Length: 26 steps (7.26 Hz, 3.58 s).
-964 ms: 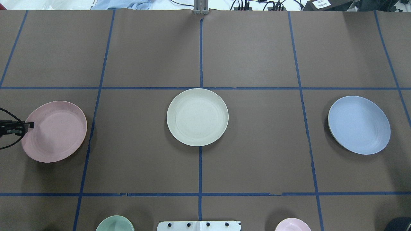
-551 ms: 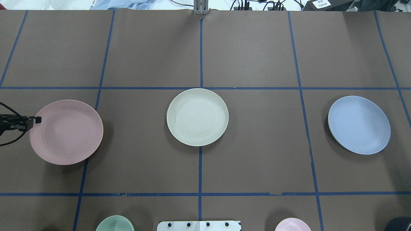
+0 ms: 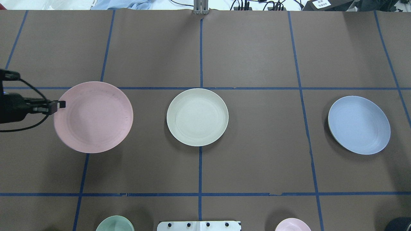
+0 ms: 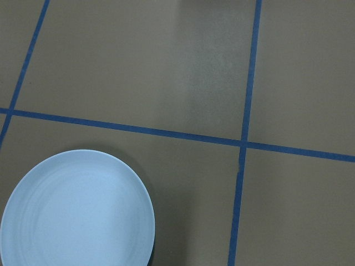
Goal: Stack three plates with pink and blue
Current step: 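Slide the pink plate with the left gripper onto the cream plate, then release the pink plate with the left gripper, then withdraw the left gripper away from the stacked plates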
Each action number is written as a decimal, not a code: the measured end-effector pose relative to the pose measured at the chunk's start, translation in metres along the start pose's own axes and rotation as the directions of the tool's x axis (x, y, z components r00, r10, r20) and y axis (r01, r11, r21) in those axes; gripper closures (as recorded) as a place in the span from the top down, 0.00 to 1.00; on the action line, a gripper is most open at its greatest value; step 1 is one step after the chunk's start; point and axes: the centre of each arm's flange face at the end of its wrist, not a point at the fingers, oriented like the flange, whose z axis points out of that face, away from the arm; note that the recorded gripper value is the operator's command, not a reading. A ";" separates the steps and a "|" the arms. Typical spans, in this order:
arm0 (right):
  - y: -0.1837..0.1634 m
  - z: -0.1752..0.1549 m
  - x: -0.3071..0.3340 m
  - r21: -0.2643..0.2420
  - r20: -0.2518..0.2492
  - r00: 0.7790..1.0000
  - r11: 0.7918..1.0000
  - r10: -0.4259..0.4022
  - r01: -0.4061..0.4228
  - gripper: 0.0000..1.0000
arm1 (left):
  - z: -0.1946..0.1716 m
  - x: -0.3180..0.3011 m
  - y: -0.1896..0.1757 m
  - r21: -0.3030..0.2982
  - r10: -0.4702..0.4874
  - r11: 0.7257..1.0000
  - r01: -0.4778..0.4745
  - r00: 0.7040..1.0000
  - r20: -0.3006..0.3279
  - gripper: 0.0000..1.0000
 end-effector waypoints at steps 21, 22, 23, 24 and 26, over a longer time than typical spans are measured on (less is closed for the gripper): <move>0.000 0.003 -0.005 -0.002 0.006 1.000 1.000 0.020 -0.020 1.00 | 0.166 0.237 -0.031 -0.101 -0.091 0.990 0.094 0.995 0.037 1.00; 0.005 0.011 -0.012 0.002 0.015 0.999 0.999 0.037 -0.037 1.00 | 0.136 0.228 -0.045 -0.118 -0.008 0.993 0.013 0.999 0.045 1.00; 0.017 0.021 -0.021 0.008 0.025 0.998 0.998 0.060 -0.060 0.99 | 0.103 0.214 -0.062 -0.142 0.073 0.988 -0.064 0.996 0.058 1.00; 0.033 0.032 -0.026 0.009 0.027 0.996 0.997 0.082 -0.082 0.98 | 0.071 0.192 -0.078 -0.161 0.164 0.975 -0.151 0.984 0.072 1.00; 0.069 0.055 -0.032 0.004 -0.001 0.994 0.994 0.114 -0.114 0.90 | 0.008 0.106 -0.114 -0.215 0.385 0.906 -0.364 0.921 0.065 1.00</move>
